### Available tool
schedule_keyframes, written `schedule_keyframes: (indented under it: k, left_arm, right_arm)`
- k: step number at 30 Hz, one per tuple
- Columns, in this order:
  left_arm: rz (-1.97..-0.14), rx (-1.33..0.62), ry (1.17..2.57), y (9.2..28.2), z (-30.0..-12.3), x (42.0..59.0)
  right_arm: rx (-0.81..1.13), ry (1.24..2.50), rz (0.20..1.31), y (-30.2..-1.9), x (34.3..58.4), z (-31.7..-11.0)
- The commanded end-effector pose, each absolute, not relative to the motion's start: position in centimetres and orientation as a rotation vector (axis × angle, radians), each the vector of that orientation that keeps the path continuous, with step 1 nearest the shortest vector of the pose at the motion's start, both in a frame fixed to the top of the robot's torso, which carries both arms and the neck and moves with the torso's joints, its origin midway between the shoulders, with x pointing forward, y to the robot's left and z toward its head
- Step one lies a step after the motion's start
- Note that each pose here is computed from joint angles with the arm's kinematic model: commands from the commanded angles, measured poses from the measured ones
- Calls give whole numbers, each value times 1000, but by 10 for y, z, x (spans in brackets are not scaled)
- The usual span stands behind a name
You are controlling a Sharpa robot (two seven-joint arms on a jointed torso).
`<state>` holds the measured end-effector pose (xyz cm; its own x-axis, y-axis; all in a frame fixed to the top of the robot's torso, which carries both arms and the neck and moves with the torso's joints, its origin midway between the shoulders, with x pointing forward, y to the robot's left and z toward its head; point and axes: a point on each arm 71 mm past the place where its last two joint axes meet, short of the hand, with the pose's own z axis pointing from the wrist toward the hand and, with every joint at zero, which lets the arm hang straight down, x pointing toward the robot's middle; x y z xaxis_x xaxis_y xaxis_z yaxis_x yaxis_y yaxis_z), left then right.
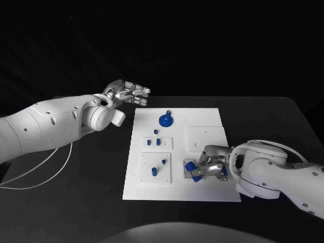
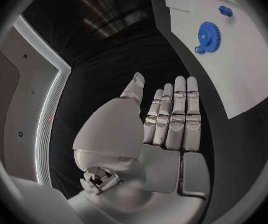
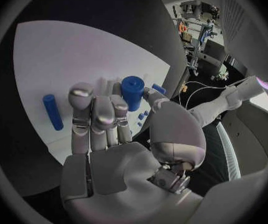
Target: Assemble the parts on the task board
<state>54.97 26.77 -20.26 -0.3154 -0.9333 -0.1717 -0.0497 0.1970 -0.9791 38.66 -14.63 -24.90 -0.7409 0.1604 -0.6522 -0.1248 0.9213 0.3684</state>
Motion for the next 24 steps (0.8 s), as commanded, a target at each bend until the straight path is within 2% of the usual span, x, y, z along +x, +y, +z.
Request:
schedule_keyframes:
  k: [1, 24]
  left_arm:
    - [-1265, -948, 1589, 265, -202, 549]
    - [-1262, -946, 1595, 265, -202, 549]
  right_arm:
    - [125, 2417, 456, -152, 386, -256]
    - [220, 2391, 466, -149, 392, -258]
